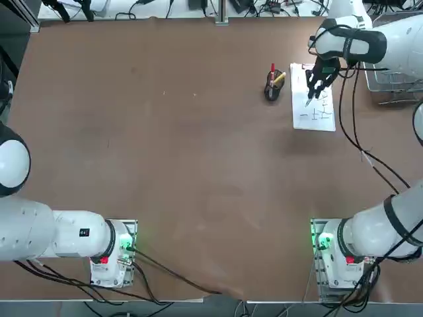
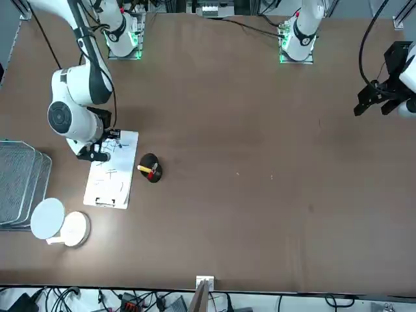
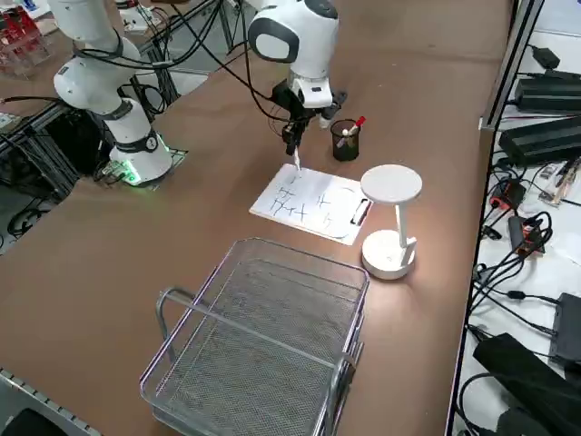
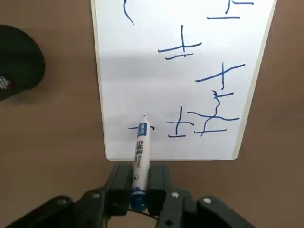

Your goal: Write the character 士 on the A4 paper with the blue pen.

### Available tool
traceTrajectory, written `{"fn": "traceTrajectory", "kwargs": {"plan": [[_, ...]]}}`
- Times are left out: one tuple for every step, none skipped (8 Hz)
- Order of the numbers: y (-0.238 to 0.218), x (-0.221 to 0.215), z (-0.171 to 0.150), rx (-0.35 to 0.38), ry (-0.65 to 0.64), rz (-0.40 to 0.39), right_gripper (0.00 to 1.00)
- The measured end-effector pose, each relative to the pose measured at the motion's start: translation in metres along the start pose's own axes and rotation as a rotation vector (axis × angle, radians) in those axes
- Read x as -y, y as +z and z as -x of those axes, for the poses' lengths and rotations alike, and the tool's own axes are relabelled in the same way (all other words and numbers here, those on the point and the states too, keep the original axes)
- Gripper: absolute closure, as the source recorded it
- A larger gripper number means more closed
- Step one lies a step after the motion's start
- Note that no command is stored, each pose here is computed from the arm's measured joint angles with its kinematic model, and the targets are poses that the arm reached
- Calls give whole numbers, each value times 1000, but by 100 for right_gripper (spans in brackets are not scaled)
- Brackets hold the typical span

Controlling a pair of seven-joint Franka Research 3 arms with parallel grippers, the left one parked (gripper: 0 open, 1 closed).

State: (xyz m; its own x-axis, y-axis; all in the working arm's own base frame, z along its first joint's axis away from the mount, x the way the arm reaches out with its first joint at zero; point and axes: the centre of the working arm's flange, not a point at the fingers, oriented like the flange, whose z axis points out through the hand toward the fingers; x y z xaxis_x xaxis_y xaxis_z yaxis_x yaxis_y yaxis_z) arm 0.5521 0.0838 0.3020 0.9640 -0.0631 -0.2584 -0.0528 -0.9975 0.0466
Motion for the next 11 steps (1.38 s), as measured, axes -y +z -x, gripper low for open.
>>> {"fn": "traceTrajectory", "kwargs": {"plan": [[2,-3,-1,4,0,1,79],[4,-6,-2,7,2,1,79],[5,-9,-3,10,6,2,79],[8,-11,-4,15,8,2,79],[12,-12,-4,22,9,3,79],[14,-12,-4,26,9,3,79],[16,-12,-4,28,9,3,79],[18,-12,-4,30,9,3,79],[19,-12,-5,30,9,3,79],[19,-12,-5,29,9,3,79],[19,-12,-5,28,9,3,79]]}}
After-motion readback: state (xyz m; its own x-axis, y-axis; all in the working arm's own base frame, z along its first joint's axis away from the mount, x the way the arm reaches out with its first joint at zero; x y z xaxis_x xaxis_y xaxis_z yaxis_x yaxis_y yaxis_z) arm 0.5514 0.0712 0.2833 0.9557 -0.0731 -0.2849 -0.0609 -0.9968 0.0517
